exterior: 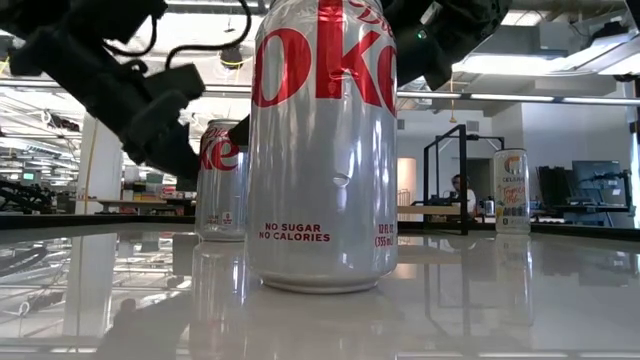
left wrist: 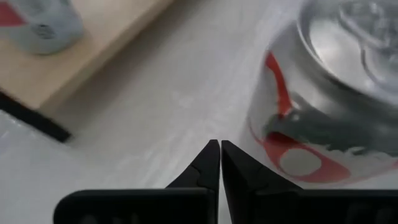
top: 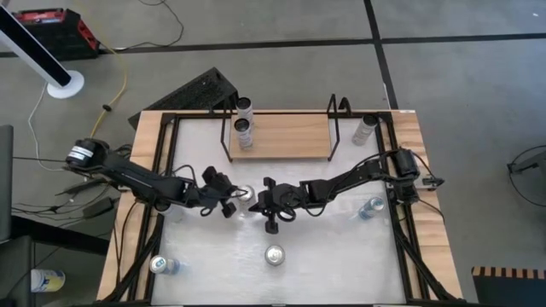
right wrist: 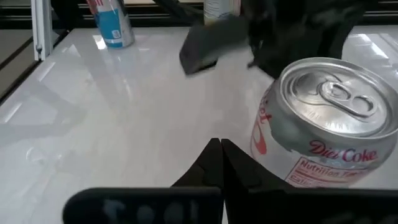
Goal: Place canned beverage on shelf
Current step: Put the top red-silver soda can on the shelf
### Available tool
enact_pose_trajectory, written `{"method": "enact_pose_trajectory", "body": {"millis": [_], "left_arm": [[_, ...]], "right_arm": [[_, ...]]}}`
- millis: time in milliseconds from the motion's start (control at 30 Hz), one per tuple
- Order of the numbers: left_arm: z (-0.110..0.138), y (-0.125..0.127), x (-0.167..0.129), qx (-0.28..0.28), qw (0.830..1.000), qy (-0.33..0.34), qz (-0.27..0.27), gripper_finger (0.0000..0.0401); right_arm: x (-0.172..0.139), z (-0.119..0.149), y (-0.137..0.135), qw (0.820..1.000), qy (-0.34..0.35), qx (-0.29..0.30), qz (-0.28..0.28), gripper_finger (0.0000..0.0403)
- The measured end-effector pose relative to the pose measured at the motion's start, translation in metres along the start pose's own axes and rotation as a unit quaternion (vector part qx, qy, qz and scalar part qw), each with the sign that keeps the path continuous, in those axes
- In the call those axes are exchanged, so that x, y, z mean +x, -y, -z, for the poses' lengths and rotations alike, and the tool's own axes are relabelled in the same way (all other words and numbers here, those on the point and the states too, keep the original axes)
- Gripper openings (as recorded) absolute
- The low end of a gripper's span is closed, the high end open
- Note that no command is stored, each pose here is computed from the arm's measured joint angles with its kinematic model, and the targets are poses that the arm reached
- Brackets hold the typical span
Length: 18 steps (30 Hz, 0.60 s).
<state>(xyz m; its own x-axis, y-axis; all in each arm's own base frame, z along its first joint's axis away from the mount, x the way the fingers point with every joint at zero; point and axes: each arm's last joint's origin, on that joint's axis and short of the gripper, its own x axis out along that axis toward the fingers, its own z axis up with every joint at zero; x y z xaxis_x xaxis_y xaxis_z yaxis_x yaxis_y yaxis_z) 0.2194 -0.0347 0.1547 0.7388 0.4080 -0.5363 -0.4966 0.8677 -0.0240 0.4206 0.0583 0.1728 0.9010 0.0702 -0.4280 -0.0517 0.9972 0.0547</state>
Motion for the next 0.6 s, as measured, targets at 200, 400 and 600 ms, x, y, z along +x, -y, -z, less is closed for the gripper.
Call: {"method": "enact_pose_trajectory", "body": {"millis": [200, 400, 600], "left_arm": [[0.011, 0.007, 0.016, 0.015, 1.0, -0.017, 0.006, 0.0], [0.013, 0.01, 0.018, 0.009, 0.999, -0.025, 0.031, 0.0], [0.01, 0.012, 0.018, 0.013, 0.998, -0.029, 0.051, 0.0]], "right_arm": [[0.0, 0.004, 0.007, 1.0, -0.021, 0.001, 0.009, 0.0022], [0.0, 0.011, 0.014, 0.997, -0.059, 0.0, 0.039, 0.0018], [-0.004, 0.011, 0.015, 0.996, -0.079, -0.002, 0.042, 0.002]]}}
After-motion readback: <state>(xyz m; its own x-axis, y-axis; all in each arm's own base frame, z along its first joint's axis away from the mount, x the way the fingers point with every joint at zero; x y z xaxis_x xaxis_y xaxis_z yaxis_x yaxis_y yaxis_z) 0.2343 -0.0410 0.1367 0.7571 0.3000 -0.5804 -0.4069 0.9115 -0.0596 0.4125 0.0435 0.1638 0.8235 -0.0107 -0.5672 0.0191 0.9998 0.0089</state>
